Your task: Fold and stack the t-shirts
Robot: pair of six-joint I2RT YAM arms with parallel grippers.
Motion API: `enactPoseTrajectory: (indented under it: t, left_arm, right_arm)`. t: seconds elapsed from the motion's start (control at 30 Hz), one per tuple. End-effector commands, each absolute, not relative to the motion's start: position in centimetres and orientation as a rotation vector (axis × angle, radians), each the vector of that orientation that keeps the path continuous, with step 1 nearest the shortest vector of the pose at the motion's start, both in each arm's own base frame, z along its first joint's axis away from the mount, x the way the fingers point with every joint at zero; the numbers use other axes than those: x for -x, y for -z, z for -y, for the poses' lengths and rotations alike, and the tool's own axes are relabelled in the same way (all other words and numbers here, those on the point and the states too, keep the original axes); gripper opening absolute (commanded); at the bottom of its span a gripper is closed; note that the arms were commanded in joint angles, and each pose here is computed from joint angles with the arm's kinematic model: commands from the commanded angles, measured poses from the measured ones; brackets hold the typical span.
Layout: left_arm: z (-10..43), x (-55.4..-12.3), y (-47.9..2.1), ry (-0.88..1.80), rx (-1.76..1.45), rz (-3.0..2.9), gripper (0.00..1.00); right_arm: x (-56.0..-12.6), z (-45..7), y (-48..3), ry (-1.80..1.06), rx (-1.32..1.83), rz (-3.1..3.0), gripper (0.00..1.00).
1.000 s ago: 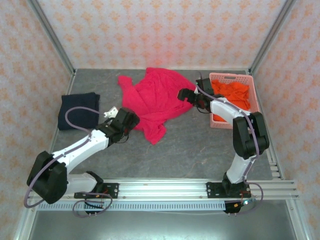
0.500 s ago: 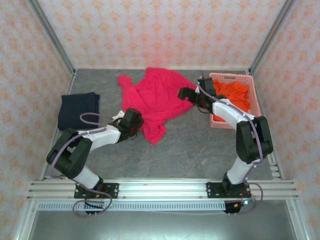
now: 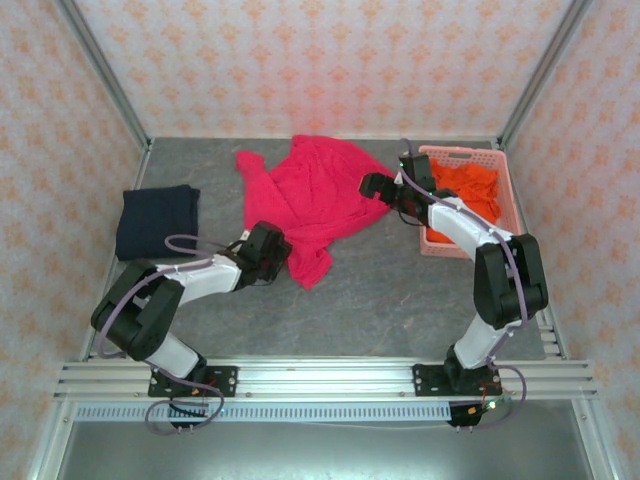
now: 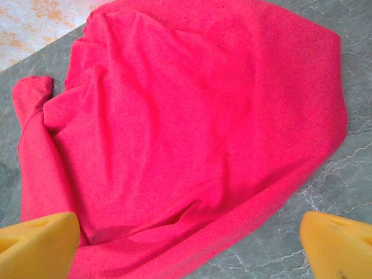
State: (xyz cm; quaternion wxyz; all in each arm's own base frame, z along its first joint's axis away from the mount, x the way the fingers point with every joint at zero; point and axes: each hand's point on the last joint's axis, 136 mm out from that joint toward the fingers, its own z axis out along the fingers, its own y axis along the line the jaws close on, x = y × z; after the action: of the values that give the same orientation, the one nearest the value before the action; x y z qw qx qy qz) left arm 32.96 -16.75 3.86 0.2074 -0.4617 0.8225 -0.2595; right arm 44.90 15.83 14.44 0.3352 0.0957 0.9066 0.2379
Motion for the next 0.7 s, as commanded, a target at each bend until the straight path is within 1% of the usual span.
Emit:
enactPoseTrajectory:
  t: [0.0,0.07,0.13,0.2,0.23,0.3,0.33,0.37,0.47,0.6,0.67]
  left_arm:
    - [18.4,-32.9,-3.7,0.811,1.301,-2.302,0.51]
    - [19.3,-32.7,-4.0,0.806,1.268,-2.319,0.51]
    - [19.4,-32.7,-3.8,0.772,1.244,-2.342,0.49]
    - [19.4,-32.7,-3.3,0.774,1.252,-2.344,0.41]
    - [19.4,-32.7,-3.0,0.772,1.257,-2.344,0.35]
    - [19.3,-32.6,-2.6,0.760,1.258,-2.352,0.19]
    - [19.1,-32.6,-2.5,0.755,1.256,-2.355,0.08]
    - [18.8,-32.6,-2.5,0.750,1.257,-2.353,0.00]
    - [16.9,-32.8,-2.8,0.732,1.240,-2.359,0.00]
    - [12.1,-32.0,-4.1,0.630,1.213,-2.381,0.00]
    - [9.6,-31.2,-4.9,0.604,1.217,-2.381,0.00]
  right_arm:
    - [-44.8,-15.6,-14.8,-0.629,-0.255,-2.349,0.98]
    - [-44.7,-15.7,-14.7,-0.626,-0.253,-2.352,0.98]
    - [-44.8,-15.4,-14.7,-0.614,-0.260,-2.353,0.98]
    - [-44.8,-15.3,-14.5,-0.612,-0.271,-2.354,0.98]
    - [-44.9,-15.3,-14.6,-0.614,-0.277,-2.351,0.98]
    - [-44.9,-15.2,-14.6,-0.616,-0.287,-2.351,0.97]
    - [-44.9,-15.0,-14.6,-0.613,-0.292,-2.350,0.97]
    - [-44.9,-14.8,-14.6,-0.609,-0.298,-2.351,0.97]
    - [-44.7,-14.2,-14.3,-0.587,-0.317,-2.357,0.97]
    - [-44.2,-13.8,-13.8,-0.561,-0.324,-2.373,0.97]
    - [-43.8,-13.8,-13.1,-0.559,-0.329,-2.396,0.94]
